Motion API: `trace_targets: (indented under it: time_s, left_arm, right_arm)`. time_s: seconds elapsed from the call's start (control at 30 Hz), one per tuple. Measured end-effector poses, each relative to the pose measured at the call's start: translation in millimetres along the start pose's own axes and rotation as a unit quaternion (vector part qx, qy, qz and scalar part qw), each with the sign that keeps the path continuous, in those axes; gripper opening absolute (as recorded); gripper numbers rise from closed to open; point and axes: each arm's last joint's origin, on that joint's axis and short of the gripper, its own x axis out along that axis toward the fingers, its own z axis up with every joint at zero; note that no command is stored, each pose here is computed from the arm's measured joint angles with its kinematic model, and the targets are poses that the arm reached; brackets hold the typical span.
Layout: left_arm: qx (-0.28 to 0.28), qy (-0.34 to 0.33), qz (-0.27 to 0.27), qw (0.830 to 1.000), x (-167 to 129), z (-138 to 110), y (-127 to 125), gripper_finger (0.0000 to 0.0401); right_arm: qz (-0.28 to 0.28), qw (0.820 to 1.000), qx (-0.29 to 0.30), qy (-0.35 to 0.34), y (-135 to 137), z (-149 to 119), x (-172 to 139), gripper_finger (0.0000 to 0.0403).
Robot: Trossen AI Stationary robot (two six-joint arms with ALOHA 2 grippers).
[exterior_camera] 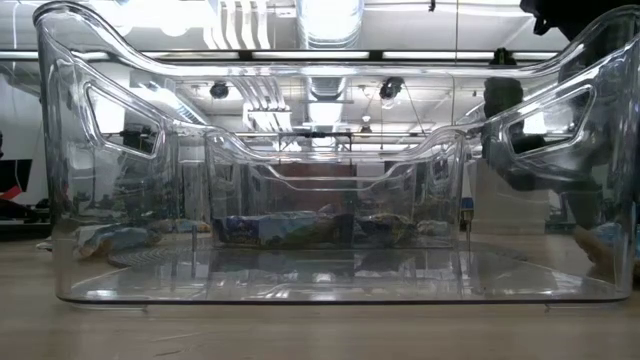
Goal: Pick and place Granola Bars by type
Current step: Put the yellow granola bar into the bottom transparent bin
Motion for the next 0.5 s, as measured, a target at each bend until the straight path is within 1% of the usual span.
trace_targets:
  time_s: [0.23,0.33,0.4,0.5]
  left_arm:
    - [-0.01,0.001,0.0,1.0,0.0,-0.1,0.0,0.0]
    - [-0.012,0.001,0.0,1.0,0.0,-0.1,0.0,0.0]
    - [-0.012,0.0,0.0,1.0,0.0,-0.1,0.0,0.0]
    - [-0.012,0.0,0.0,1.0,0.0,0.0,0.0,0.0]
  right_arm:
    - [0.01,1.0,0.002,0.01,0.8,-2.1,-1.1,0.0109]
    - [0.013,1.0,0.002,0.009,1.0,-2.1,-1.2,0.0079]
    - [0.014,1.0,0.002,0.009,1.1,-2.2,-1.9,0.0066]
    - [0.014,1.0,0.004,0.016,1.5,-3.7,-4.2,0.0058]
